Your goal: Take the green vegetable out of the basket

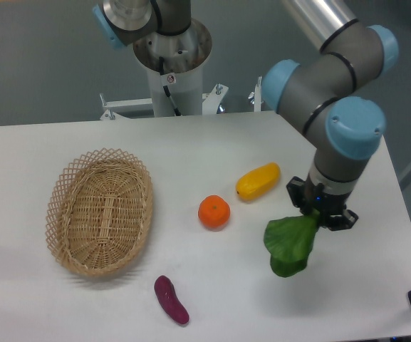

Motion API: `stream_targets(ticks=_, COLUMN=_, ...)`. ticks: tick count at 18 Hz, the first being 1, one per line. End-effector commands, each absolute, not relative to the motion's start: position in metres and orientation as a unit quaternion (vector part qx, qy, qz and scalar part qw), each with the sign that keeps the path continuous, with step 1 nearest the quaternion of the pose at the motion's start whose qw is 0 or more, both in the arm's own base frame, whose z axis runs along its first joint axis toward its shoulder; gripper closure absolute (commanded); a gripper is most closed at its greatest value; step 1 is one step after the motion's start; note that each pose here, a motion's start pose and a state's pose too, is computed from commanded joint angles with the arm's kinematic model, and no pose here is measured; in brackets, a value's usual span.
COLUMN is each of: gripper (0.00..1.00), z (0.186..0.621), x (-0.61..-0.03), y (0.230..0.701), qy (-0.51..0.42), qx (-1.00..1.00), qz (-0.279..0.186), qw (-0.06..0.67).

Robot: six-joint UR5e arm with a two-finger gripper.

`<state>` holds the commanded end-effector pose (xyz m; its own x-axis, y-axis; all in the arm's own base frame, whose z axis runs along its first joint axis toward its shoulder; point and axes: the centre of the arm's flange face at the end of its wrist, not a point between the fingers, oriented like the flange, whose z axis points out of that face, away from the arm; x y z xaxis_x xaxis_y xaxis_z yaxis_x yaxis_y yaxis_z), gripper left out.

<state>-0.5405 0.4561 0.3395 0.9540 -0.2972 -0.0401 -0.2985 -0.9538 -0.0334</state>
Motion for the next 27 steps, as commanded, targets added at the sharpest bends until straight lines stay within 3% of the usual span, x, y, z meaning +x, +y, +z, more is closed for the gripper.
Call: stream_targets(ticks=27, gripper=0.73, z=0.3325, x=-0.5466, y=0.4554, qy=0.152, qx=-0.988, qz=0.019, qw=0.013)
